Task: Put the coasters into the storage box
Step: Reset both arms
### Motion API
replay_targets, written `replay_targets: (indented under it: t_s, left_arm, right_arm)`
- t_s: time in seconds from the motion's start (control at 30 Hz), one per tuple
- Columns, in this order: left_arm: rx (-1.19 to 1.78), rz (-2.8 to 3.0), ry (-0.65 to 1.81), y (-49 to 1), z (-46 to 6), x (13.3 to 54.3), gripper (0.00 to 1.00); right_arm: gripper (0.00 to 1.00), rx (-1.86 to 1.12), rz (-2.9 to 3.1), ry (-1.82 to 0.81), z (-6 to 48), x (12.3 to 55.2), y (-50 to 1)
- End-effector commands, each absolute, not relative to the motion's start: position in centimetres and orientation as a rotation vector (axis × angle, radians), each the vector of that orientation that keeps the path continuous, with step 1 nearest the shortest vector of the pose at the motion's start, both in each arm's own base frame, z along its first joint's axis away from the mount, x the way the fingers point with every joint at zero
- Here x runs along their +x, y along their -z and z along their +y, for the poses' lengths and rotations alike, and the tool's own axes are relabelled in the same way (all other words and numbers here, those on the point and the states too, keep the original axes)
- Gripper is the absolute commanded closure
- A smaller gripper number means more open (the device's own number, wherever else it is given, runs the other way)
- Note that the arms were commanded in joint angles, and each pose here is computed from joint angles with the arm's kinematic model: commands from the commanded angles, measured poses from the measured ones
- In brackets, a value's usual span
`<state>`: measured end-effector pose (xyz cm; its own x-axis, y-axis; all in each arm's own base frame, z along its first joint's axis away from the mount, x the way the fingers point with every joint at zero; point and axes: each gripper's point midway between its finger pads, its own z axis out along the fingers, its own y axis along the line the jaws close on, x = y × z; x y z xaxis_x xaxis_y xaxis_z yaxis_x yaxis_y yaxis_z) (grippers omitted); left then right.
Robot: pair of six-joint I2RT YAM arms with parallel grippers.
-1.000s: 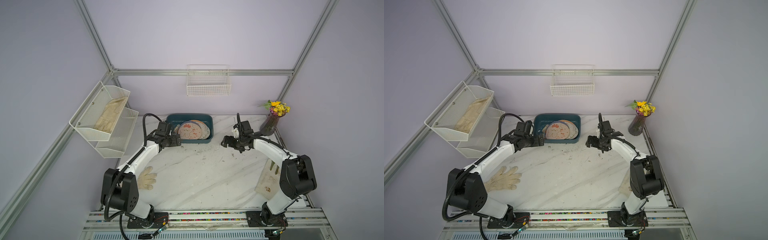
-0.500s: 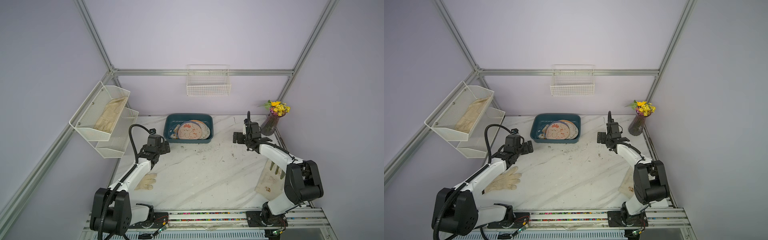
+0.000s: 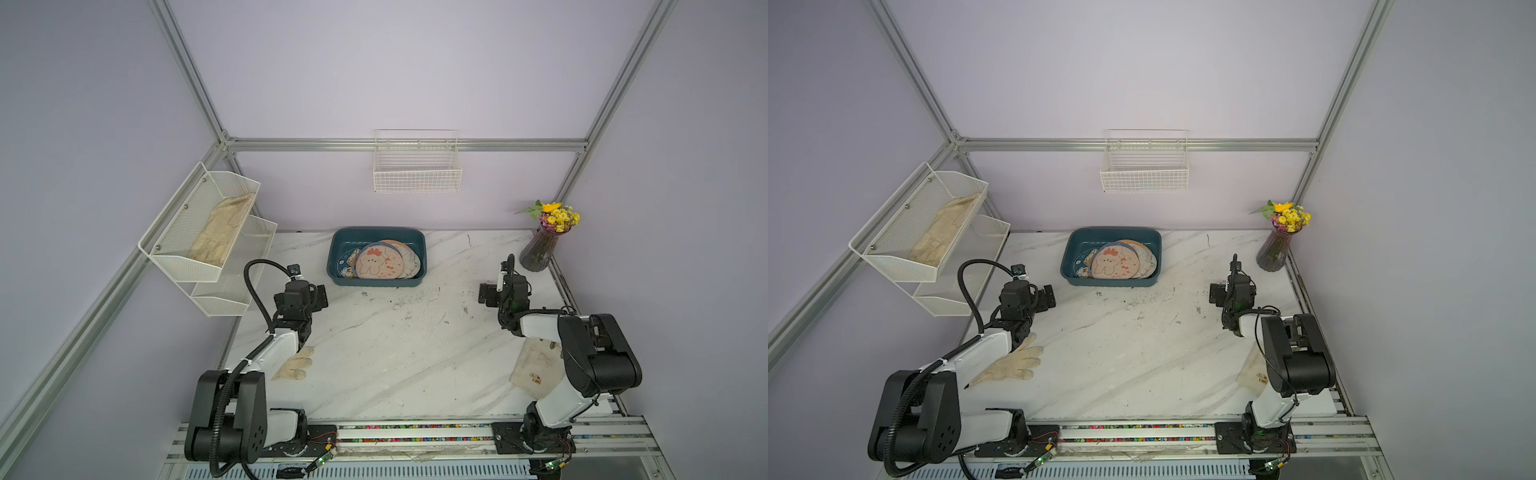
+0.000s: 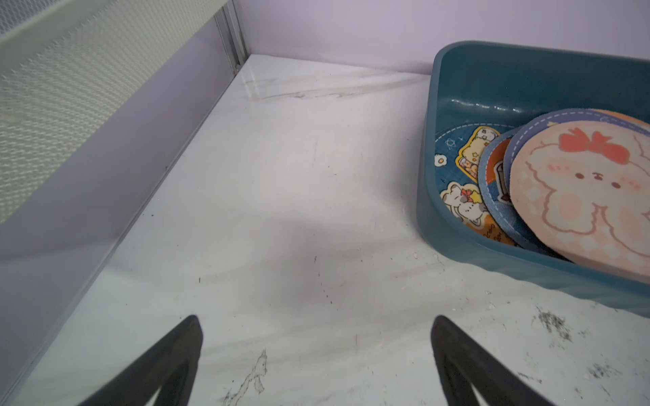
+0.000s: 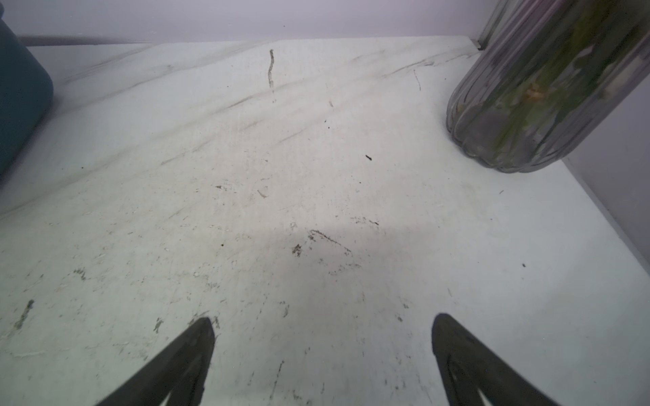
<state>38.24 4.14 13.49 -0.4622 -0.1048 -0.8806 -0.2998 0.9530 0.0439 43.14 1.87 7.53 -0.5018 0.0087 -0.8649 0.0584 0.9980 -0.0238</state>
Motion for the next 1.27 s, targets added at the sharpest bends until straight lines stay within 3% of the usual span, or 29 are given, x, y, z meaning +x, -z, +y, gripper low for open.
replay_targets:
  t_s: [0.0, 1.23]
  left_arm:
    - [-0.261, 1.952, -0.232, -13.8, 4.7, 38.6, 0.00]
    - [-0.217, 1.880, -0.183, -11.9, 5.2, 40.5, 0.00]
  right_arm:
    - [0.02, 0.025, 1.960, 0.054, 1.8, 44.0, -9.5]
    - [0.03, 0.042, 1.888, 0.057, 1.5, 42.7, -7.3]
